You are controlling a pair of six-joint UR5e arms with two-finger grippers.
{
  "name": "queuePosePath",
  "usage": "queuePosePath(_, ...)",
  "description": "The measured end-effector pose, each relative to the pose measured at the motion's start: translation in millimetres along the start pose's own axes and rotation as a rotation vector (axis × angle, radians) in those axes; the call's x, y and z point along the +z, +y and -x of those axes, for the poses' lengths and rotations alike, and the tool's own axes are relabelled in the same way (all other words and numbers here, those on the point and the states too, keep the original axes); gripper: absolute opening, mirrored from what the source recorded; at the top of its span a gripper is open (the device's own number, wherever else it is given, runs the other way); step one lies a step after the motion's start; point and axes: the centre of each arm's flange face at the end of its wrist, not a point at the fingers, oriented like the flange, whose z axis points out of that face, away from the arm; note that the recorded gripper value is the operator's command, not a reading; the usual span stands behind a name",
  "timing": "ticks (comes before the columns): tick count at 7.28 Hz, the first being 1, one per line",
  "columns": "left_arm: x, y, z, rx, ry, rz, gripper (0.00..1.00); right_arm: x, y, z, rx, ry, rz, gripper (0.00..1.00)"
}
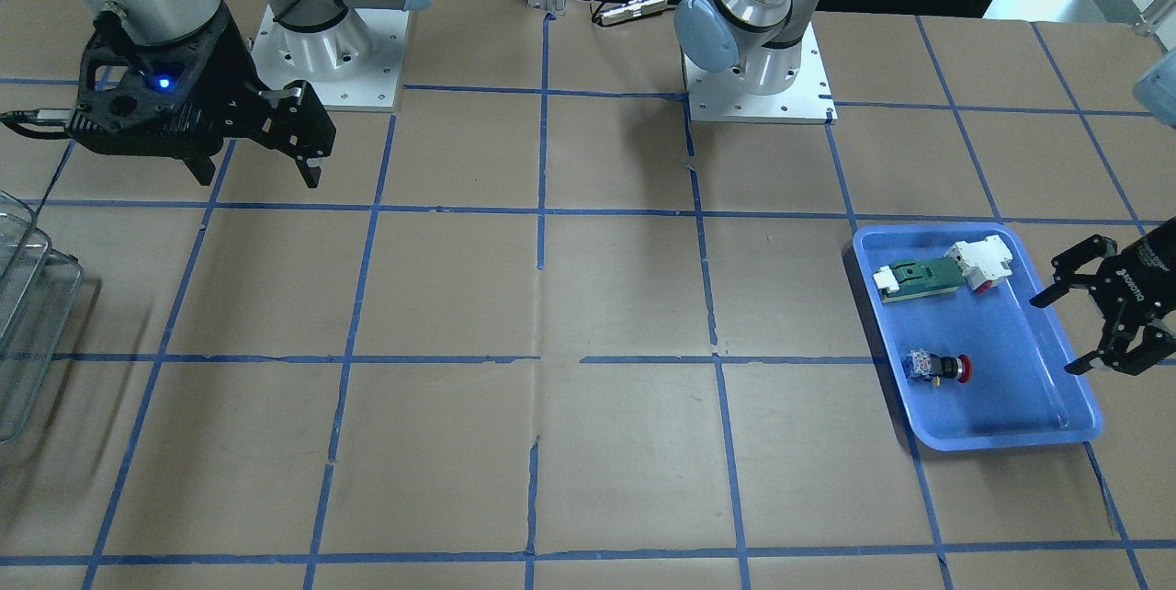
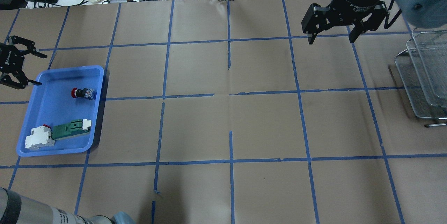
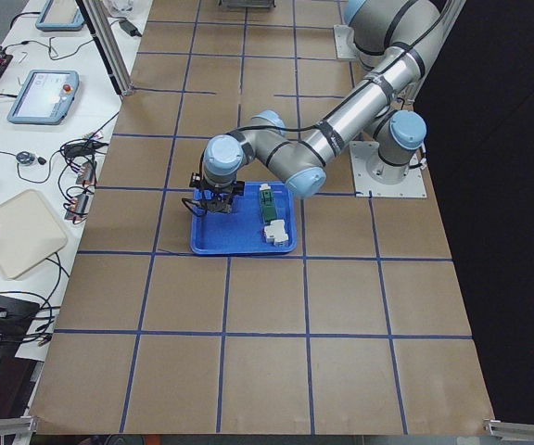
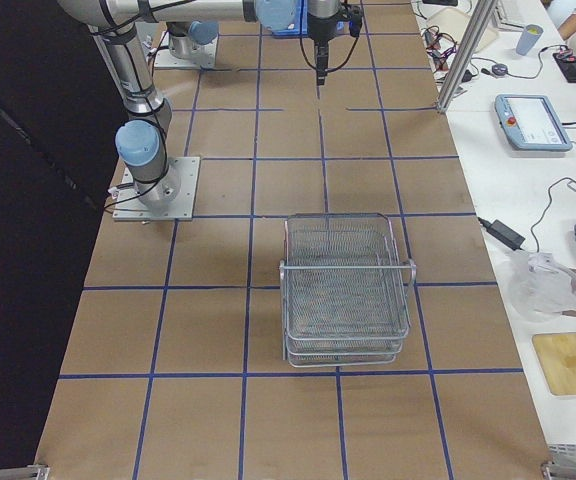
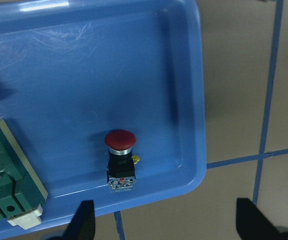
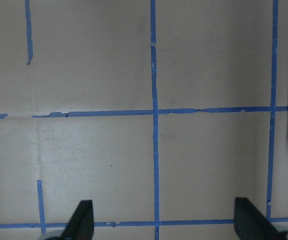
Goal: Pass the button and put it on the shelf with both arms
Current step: 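Lower the left gripper and grasp the red push button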
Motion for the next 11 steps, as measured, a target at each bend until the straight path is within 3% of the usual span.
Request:
queuePosePath(3,25,-26,6,-0.081,-0.055,0.013,1.00,0,0,0,0.000,0.000,0.000,1.00)
queuePosePath(6,62,-43,6,-0.169,-0.108,0.096,1.00,0,0,0,0.000,0.000,0.000,1.00)
queuePosePath(11,103,-55,2,-0.072,-0.095,0.194,1.00,0,0,0,0.000,0.000,0.000,1.00)
